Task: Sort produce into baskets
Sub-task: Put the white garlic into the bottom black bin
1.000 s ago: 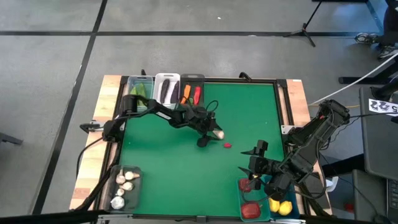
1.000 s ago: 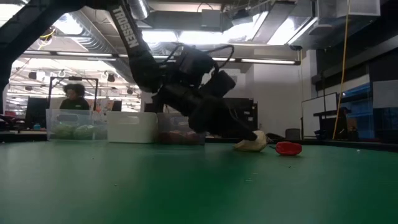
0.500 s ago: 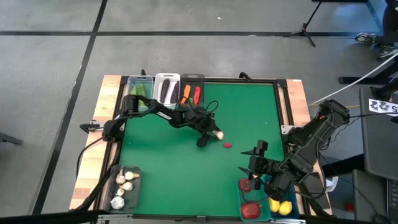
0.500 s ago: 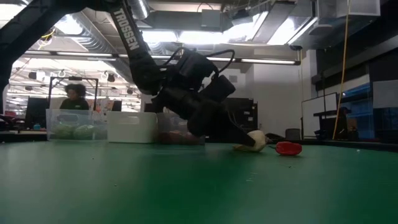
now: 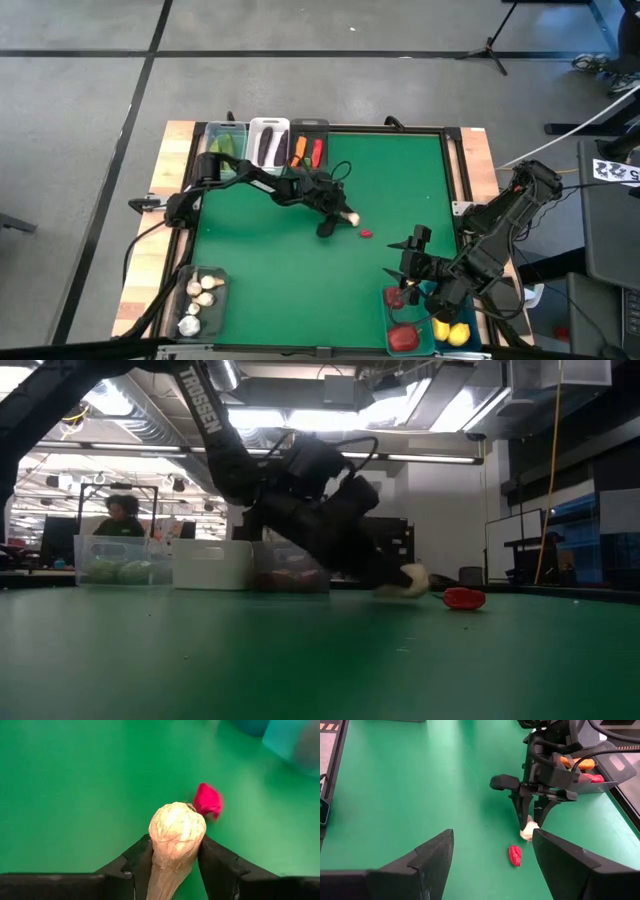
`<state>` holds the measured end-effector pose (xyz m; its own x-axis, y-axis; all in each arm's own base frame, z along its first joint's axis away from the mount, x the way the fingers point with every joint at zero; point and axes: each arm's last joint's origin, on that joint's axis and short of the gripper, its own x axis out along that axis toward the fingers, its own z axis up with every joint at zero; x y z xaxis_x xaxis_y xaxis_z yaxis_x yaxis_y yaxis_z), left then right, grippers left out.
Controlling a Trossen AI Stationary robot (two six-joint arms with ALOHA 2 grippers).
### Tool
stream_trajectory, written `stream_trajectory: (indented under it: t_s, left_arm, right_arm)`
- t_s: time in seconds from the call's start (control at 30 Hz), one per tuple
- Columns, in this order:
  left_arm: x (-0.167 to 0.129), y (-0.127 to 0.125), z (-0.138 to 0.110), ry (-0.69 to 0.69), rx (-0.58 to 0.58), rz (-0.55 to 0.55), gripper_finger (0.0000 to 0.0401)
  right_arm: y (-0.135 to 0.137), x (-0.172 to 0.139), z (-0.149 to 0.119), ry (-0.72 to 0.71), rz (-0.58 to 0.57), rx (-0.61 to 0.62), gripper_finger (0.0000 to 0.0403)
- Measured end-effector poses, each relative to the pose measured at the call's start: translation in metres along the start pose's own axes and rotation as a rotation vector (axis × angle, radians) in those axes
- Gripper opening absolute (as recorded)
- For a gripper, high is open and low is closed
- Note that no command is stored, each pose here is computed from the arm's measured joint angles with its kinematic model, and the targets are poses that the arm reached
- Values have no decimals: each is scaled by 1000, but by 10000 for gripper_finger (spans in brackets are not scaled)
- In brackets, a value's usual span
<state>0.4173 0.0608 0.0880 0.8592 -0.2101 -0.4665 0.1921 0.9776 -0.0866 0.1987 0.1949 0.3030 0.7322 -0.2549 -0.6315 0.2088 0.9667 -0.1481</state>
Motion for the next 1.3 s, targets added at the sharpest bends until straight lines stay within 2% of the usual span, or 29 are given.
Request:
stream_trajectory:
  t_s: [0.17, 0.37, 0.47, 0.73, 0.97, 1.13, 1.3]
  left_arm:
    - [-5, -16, 15, 8, -8, -31, 144]
    - [-28, -41, 37, 126, -27, -78, 144]
    - [-48, -62, 48, 230, -51, -115, 144]
    - [-102, -140, 61, 542, -178, -215, 144]
    - [-147, -222, 54, 800, -325, -243, 144]
    - [-181, -274, 51, 852, -416, -210, 144]
    - [-210, -313, 45, 804, -492, -115, 144]
  right_arm:
    - [0, 0, 0, 0, 0, 0, 270]
    - [0, 0, 0, 1, -1, -1, 270]
    - [0, 0, 0, 0, 0, 0, 270]
    - [1, 0, 1, -5, 4, 9, 270]
    - [1, 0, 1, -7, 4, 9, 270]
    - [0, 0, 1, -5, 3, 6, 270]
    - [-1, 0, 1, -23, -25, -11, 270]
